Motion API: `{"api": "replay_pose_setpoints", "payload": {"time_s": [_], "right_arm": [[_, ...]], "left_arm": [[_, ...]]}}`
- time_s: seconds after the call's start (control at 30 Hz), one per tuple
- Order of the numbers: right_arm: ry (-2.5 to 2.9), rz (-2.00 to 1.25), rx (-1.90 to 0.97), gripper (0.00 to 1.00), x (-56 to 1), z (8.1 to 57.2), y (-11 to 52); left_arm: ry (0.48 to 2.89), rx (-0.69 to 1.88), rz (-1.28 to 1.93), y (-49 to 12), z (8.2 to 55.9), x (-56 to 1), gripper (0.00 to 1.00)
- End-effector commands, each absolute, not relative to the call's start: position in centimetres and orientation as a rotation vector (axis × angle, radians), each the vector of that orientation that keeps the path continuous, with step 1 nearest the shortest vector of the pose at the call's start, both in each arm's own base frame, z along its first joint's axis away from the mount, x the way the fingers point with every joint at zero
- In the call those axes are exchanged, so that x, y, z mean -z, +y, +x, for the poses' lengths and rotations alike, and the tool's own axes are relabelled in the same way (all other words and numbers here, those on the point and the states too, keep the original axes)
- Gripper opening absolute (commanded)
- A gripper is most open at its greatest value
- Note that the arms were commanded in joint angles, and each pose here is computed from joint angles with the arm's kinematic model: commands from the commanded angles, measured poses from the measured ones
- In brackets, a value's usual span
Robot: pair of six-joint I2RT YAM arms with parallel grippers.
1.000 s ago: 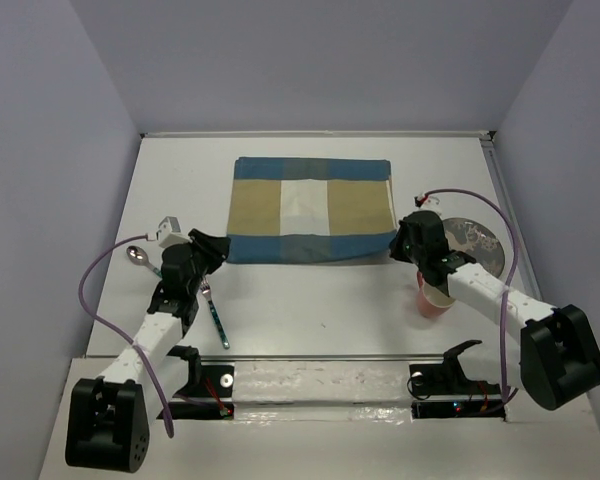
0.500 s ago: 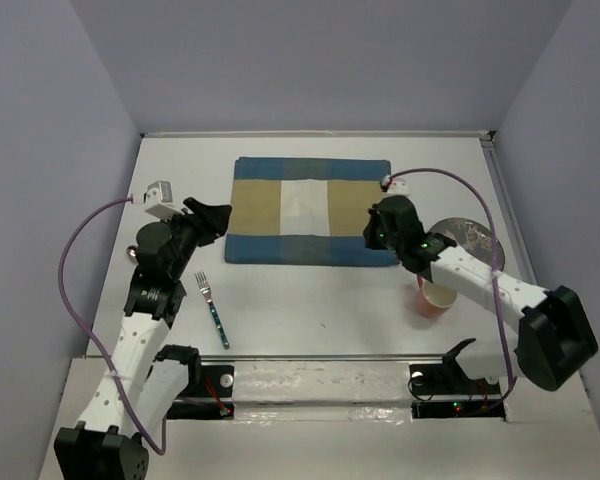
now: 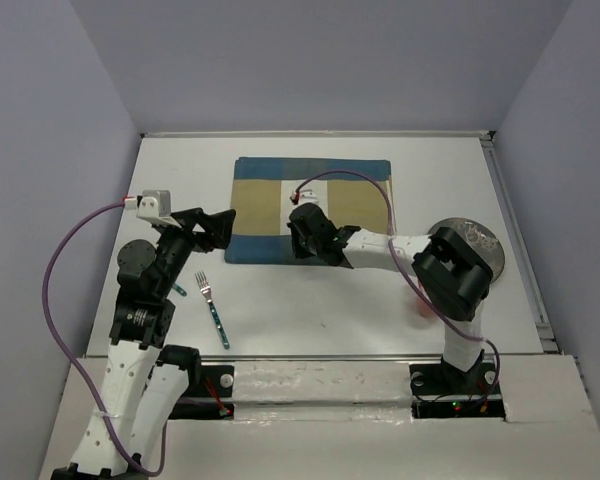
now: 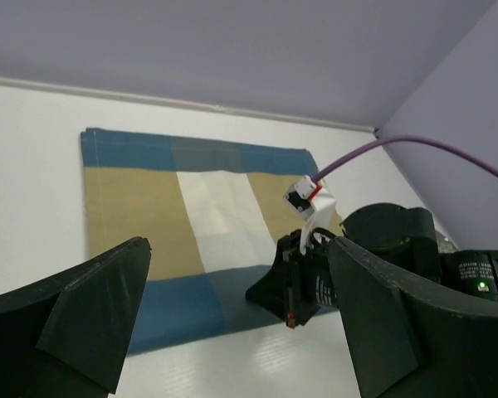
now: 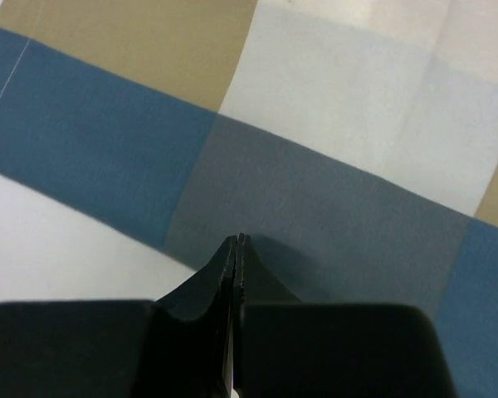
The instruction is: Set the dinner table for one person
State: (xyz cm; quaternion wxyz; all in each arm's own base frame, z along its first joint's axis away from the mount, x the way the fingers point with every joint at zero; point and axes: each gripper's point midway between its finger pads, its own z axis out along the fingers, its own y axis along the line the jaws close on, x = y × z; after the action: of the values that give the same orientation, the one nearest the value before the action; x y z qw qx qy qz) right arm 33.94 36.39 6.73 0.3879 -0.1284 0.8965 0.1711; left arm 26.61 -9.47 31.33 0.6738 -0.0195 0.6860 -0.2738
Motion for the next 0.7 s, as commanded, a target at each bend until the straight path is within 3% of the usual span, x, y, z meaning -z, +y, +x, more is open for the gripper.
{"api": "replay_pose_setpoints", "payload": {"time_s": [0.0, 0.33, 0.67], "right_arm": [[2.211, -0.287, -0.419, 0.0, -7.8, 36.2, 38.1], [2.281, -0.293, -0.362, 0.0, -3.8, 34.0, 37.9], [2.251, -0.231, -0.38, 0.0, -4.9, 32.5, 37.6]], "left_arm": [[1.546, 0.608, 0.026, -10.2, 26.4, -30.9, 0.99], [1.546, 0.641, 0.054, -10.9, 25.9, -30.9, 0.99], [1.552, 0.644, 0.047, -10.9, 26.0, -30.8, 0.99]]}}
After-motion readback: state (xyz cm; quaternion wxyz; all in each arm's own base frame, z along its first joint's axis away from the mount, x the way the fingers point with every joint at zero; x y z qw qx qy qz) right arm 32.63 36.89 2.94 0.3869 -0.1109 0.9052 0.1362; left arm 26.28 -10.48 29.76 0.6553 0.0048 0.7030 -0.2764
